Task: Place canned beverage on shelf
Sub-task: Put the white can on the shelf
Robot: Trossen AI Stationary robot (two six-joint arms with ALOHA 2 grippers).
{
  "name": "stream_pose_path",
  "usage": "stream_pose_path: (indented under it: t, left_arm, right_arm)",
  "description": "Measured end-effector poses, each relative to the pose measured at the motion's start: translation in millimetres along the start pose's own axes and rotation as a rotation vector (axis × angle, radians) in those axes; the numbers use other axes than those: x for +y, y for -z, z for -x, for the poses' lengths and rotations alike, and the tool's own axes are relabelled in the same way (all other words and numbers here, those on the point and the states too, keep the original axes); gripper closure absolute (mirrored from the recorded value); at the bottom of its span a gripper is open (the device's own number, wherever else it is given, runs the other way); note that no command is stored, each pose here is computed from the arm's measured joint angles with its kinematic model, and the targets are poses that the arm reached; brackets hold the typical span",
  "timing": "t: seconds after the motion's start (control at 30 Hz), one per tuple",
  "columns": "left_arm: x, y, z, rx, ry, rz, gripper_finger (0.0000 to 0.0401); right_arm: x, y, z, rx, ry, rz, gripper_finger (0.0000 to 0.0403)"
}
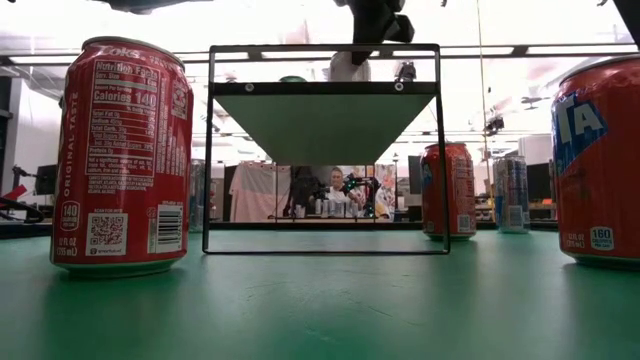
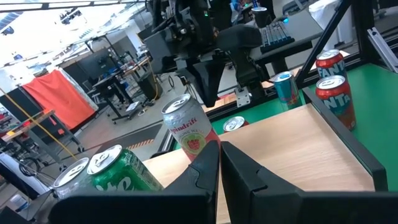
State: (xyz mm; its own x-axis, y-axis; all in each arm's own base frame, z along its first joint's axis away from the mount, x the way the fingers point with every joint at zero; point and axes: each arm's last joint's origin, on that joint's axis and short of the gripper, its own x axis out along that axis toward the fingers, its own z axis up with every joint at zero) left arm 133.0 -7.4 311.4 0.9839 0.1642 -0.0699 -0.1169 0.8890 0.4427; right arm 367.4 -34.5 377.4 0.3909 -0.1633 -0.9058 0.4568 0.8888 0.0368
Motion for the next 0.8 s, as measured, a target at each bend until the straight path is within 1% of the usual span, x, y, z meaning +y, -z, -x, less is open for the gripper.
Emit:
stream_pose_path:
  t: [0.23,0.4,0.7,0.8]
  left_arm:
    - [0.0,0.0,0.1,-0.001,0.000,0.000,0.0401]
    - [0.0,0.0,0.1,-0.001,0.000,0.000,0.0401]
    - [0.0,-0.1,0.1,-0.001,0.000,-0.001,0.0401]
    - [0.1,-0.1,0.1,-0.001,0.000,0.000,0.0401]
  right_arm:
    - [-9.2,-7.4,-5.4,-0.036,0.001,0.031,0.0394]
    - [-18.3,-16.7,-12.4,-0.096,0.009,0.051,0.0394]
    - [-19.0,-15.8,-13.1,-0.083,0.009,0.065,0.0394]
    - [-20.5,-16.5,-13.8,-0.091,0.043,0.078,0.0394]
